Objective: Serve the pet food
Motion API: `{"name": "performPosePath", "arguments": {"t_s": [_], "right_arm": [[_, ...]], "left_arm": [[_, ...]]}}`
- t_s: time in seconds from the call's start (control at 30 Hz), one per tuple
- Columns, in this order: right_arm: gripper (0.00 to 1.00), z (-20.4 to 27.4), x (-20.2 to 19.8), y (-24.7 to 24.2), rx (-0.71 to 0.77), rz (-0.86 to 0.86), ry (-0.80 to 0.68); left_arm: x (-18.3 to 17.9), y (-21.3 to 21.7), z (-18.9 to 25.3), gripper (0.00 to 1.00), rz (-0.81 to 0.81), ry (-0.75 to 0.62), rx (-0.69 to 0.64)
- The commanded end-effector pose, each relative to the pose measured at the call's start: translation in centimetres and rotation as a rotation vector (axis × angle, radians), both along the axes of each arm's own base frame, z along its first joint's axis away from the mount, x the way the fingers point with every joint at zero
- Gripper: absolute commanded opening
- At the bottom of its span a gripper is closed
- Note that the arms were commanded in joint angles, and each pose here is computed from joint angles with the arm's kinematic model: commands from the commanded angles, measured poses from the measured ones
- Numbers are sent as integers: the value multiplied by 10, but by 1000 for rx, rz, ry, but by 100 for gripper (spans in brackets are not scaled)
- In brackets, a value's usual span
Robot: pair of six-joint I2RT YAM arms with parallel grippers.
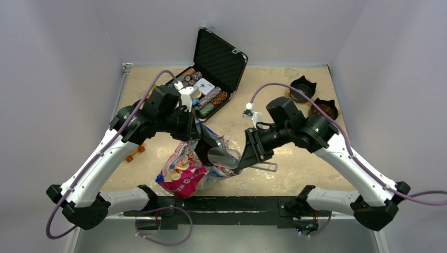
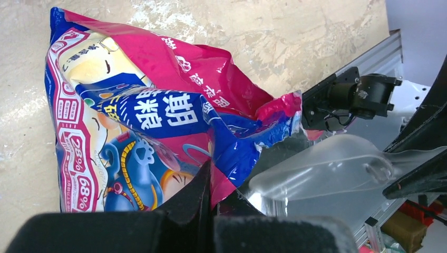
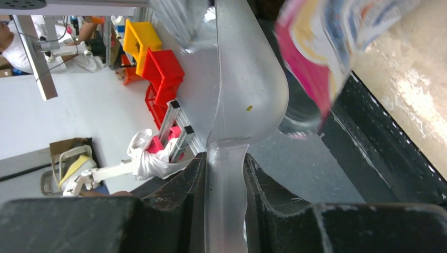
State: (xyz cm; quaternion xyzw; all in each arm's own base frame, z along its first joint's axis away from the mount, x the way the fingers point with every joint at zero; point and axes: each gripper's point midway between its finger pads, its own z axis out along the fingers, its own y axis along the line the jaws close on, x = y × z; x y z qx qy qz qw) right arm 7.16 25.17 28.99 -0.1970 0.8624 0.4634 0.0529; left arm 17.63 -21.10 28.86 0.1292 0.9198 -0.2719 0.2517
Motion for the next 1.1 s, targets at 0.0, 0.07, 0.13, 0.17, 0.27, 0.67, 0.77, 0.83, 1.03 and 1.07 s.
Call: {"name": "performPosePath", "arguments": {"t_s": [0.0, 0.07, 0.13, 0.17, 0.27, 0.67, 0.77, 0.83, 1.03, 1.07], "right_arm": [[0, 12, 18, 25, -97, -13, -24], [0, 8, 30, 39, -192, -41, -36], [0, 0, 45, 46, -301, -74, -63], [0, -6, 54, 43, -383, -93, -83], [0, -19, 76, 20, -593, -138, -177], [0, -106, 76, 9, -840, -43, -190], [0, -149, 86, 53, -860, 16, -199], [0, -176, 95, 88, -835, 40, -227], [0, -127, 63, 194, -124, 223, -158], [0, -110, 56, 199, 5, 263, -163]], "left_arm": [[-9, -17, 33, 0, -103, -89, -150], [-18, -24, 49, 0, -167, -114, -228], [-28, -31, 62, 0, -233, -153, -306], [-32, -32, 68, 0, -249, -169, -334], [-36, -31, 80, 0, -239, -202, -390], [-21, -54, 41, 0, -63, 69, -453], [-17, -58, 23, 0, -38, 152, -399], [-14, -58, 8, 0, -1, 200, -362], [-9, -60, 5, 0, 17, 217, -341], [-9, -59, 10, 0, 11, 196, -354]]}}
